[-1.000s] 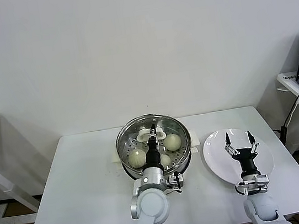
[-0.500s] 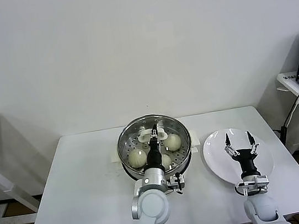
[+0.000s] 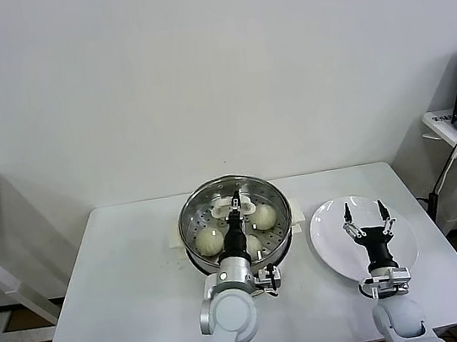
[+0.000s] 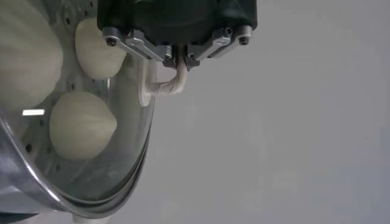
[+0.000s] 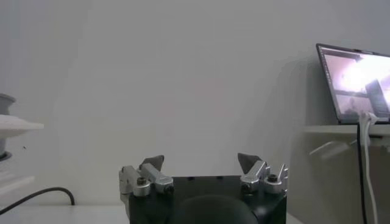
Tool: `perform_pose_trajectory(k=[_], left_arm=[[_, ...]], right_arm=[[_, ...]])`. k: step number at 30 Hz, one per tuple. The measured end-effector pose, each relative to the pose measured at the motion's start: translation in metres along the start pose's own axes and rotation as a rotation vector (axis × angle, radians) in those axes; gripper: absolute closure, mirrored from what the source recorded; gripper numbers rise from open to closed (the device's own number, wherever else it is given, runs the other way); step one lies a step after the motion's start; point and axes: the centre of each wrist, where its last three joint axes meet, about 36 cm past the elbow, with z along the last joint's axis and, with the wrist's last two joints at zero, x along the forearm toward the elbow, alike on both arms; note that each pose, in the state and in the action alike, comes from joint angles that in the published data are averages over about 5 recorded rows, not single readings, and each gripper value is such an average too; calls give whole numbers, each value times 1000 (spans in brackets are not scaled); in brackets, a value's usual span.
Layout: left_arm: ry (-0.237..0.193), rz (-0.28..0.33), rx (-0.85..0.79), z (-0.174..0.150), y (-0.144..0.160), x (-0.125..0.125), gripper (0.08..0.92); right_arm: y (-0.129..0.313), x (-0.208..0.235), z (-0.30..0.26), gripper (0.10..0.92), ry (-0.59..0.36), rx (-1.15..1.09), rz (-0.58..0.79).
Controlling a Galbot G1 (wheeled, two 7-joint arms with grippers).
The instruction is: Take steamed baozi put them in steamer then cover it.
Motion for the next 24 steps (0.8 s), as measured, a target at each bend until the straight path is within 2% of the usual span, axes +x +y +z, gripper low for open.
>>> perform_pose_trajectory(k=[4,7,24], left_arm=[[-1,3,0,1,-1,1,802],[-1,3,3,1,0,2,751],[-22,-12,66,-4,18,22,259]], right_arm=[[1,1,0,200,1,0,0],[1,1,0,200,1,0,-1],[9,1,-2,200,-7,-3,-9]])
